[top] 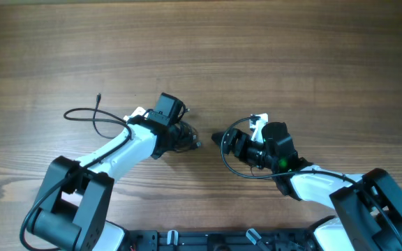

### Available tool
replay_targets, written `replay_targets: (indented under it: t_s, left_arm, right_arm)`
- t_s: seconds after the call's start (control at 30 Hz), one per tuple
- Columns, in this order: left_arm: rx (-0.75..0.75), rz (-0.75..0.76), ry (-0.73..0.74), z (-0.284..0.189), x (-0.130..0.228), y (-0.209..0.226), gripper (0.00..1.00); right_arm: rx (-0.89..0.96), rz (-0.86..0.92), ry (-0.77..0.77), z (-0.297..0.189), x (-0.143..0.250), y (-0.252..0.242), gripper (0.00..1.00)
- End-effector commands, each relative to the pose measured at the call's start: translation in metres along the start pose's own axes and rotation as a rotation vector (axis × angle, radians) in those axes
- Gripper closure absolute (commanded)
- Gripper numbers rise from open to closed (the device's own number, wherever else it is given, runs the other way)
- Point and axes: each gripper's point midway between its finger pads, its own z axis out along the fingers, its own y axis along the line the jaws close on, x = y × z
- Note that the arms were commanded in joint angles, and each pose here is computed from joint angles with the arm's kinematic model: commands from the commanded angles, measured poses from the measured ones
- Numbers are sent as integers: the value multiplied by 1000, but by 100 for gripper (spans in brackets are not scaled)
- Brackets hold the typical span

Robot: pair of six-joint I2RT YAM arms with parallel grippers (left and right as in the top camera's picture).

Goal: Untangle cables

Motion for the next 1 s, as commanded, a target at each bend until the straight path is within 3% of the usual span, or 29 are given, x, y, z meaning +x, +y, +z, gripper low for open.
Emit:
replay_targets:
  t_s: [0.0, 0.13, 0.23, 0.4, 0.47, 0.53, 0.67, 0.7, 0.77, 0.8, 0.93, 0.97]
  left_arm:
    - [88, -45, 33, -26, -8, -13, 96]
    - [263, -307, 140, -77, -8, -33, 96]
    - [282, -553, 208, -98, -7, -28, 96]
    - [260, -746, 379, -110, 15, -32, 86]
    - [260, -745, 406, -112, 19, -33, 91]
    - [256, -735, 438, -113, 25, -35, 94]
    - [264, -694, 379, -110, 19, -33, 91]
    - [271, -638, 298, -106, 8, -29, 82]
    - [258, -563, 186, -100, -6, -20, 52]
    - [246, -517, 131, -96, -13, -16, 45]
    - [339, -2, -12, -93, -27, -41, 30]
    - [362, 26, 18, -90, -20, -49, 30]
  right_arm:
    - [-37, -70, 21, 0, 3, 7, 0]
    - [-300, -333, 128, -10, 22, 58, 0]
    - [-327, -348, 146, -12, 26, 62, 0]
    - [-326, -348, 145, -12, 26, 62, 0]
    - [-320, -346, 137, -11, 25, 62, 0]
    - [-290, -345, 111, -6, 25, 61, 0]
    - [-207, -323, 47, 4, 22, 53, 0]
    - [-190, -318, 39, 5, 21, 50, 0]
    - [-179, -312, 38, 5, 20, 48, 0]
    - [-177, -312, 35, 5, 20, 47, 0]
    - [-170, -308, 27, 5, 18, 47, 0]
    - [-170, -308, 26, 5, 18, 46, 0]
